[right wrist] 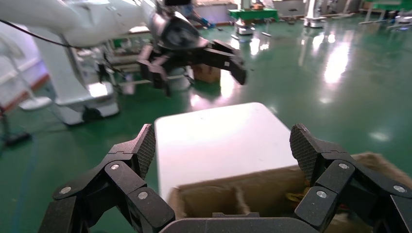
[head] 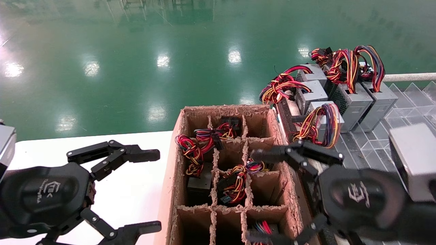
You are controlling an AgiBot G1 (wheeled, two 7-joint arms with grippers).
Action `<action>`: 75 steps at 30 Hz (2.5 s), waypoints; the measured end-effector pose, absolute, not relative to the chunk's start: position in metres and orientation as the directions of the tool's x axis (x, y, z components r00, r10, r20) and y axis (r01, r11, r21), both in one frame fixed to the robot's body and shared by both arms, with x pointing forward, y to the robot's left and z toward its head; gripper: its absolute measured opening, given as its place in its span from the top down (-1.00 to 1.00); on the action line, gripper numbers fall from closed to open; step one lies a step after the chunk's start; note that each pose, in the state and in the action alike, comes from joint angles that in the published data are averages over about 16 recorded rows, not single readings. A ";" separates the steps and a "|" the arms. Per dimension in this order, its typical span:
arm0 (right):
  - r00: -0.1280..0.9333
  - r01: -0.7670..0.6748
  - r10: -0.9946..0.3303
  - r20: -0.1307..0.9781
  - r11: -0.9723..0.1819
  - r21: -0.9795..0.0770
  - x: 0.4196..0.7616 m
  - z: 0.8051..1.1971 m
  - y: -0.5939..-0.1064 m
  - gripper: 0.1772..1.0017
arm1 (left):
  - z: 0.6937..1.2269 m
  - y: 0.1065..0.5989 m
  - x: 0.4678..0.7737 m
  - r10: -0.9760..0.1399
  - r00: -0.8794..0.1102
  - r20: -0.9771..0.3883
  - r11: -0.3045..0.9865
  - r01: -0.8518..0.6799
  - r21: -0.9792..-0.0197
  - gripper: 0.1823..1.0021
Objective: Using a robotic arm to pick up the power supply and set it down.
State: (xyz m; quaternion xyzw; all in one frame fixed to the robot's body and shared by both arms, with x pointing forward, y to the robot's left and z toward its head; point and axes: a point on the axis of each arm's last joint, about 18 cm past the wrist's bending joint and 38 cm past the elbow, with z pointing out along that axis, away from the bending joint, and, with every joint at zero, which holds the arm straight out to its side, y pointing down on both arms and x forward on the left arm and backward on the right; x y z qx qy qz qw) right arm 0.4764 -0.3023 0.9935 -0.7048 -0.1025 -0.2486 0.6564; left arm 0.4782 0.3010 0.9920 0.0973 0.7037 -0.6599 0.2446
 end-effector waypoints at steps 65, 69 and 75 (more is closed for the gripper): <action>0.860 0.465 -0.179 0.478 -0.113 -0.878 0.475 0.992 -0.302 -1.00 | 0.992 0.301 0.478 -0.186 -0.861 -0.473 0.110 0.460 -0.881 -1.00; 0.860 0.465 -0.179 0.478 -0.113 -0.878 0.475 0.992 -0.302 -1.00 | 0.992 0.301 0.478 -0.186 -0.861 -0.473 0.110 0.460 -0.881 -1.00; 0.860 0.465 -0.179 0.478 -0.113 -0.878 0.475 0.992 -0.302 -1.00 | 0.992 0.301 0.478 -0.186 -0.861 -0.473 0.110 0.460 -0.881 -1.00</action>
